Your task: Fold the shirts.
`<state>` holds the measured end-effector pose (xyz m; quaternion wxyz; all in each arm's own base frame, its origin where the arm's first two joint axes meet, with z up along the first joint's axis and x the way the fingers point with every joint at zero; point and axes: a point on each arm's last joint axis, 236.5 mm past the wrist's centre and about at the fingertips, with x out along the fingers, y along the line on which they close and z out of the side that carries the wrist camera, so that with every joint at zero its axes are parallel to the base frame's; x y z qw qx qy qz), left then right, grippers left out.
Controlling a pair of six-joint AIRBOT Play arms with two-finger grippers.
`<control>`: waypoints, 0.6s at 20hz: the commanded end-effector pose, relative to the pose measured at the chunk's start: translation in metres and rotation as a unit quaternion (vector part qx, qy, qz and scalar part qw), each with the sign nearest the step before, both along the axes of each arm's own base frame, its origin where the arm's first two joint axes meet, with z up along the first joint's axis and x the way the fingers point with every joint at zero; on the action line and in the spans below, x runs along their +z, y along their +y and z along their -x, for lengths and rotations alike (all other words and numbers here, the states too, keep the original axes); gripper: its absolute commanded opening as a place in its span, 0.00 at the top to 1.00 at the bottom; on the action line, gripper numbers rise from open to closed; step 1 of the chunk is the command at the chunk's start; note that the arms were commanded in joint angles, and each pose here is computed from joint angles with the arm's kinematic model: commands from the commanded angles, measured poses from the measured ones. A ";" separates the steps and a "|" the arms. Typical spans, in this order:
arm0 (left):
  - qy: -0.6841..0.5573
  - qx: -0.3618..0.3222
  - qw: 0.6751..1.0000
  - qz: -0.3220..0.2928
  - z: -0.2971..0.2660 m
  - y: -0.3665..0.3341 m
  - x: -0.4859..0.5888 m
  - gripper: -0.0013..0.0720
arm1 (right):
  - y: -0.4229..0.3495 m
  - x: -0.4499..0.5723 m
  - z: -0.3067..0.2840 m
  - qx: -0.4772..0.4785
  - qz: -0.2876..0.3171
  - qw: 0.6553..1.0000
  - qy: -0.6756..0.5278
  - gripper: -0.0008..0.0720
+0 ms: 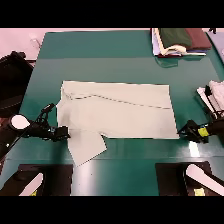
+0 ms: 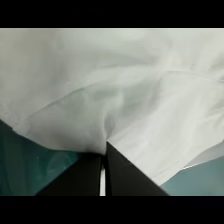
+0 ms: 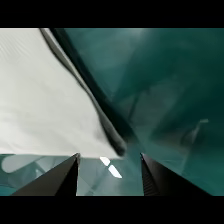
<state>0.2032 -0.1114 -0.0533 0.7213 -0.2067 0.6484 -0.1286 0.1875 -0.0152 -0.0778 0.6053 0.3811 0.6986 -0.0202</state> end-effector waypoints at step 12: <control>-0.032 -0.064 0.996 -0.049 0.061 0.019 0.056 0.95 | -0.006 0.051 0.007 0.235 0.174 0.955 -0.044 0.96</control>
